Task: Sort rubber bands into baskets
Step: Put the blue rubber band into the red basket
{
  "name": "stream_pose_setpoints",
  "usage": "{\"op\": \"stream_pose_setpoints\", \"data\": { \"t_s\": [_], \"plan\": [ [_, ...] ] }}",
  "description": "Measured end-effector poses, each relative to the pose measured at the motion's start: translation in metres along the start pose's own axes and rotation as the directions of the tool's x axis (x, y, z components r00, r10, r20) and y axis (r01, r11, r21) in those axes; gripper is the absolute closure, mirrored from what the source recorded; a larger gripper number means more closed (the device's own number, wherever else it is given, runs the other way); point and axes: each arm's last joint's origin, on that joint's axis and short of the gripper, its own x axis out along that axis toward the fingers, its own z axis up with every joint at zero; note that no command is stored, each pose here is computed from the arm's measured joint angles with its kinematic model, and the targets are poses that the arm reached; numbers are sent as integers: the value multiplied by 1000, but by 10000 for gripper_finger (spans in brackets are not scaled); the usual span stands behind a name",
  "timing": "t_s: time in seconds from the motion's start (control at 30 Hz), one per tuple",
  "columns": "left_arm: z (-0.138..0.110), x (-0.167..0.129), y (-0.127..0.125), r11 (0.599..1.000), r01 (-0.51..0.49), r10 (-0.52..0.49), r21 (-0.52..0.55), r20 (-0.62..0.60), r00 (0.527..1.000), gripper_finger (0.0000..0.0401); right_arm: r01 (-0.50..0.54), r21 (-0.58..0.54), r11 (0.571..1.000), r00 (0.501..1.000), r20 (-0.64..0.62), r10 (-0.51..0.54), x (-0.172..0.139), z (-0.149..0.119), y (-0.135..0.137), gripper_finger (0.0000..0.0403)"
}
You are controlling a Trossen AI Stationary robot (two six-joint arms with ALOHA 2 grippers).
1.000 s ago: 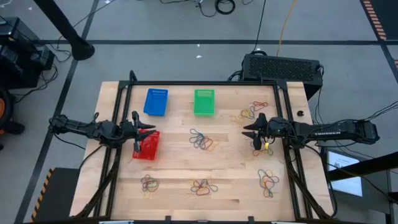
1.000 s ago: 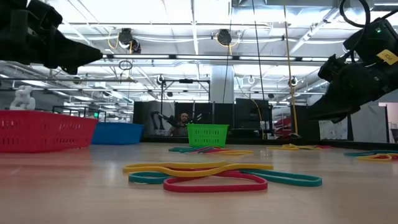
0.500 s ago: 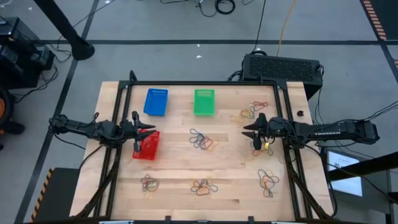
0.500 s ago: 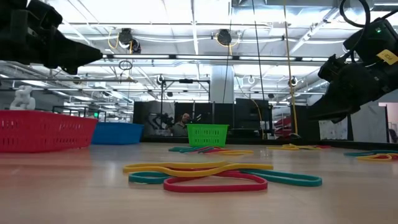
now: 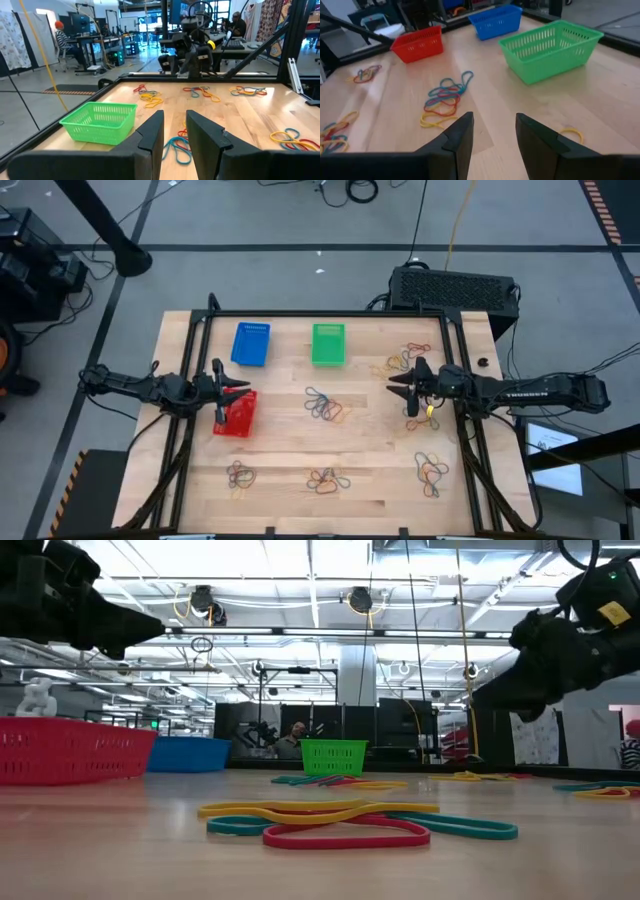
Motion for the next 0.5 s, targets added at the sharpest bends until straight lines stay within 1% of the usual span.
{"op": "stream_pose_setpoints", "data": {
  "t_s": [0.1,0.13,0.17,0.23,0.27,0.33,0.43,0.5],
  "plan": [
    [1,0,0,1000,-2,2,-15,17,1000,311,-5,1,1000,1000,17,5,0,2,0,264],
    [2,0,0,999,-1,3,-52,31,1000,311,-8,2,1000,1000,29,8,0,3,1,264],
    [5,0,0,992,2,5,-125,54,999,311,-11,2,1000,999,39,11,0,4,1,264],
    [9,0,1,966,8,19,-258,99,995,311,-14,-25,1000,998,66,16,0,6,2,264],
    [11,0,2,958,-3,36,-287,110,993,311,-17,-42,999,995,93,21,0,9,2,264],
    [11,-1,3,952,-52,90,-303,111,990,311,-28,-50,998,987,157,36,-1,15,3,264],
    [12,-1,6,945,-163,200,-284,104,974,311,-53,-36,998,967,249,61,-3,24,6,264],
    [12,-1,7,941,-187,224,-281,106,969,311,-71,-18,997,950,302,73,-5,29,7,264]
  ]
}}
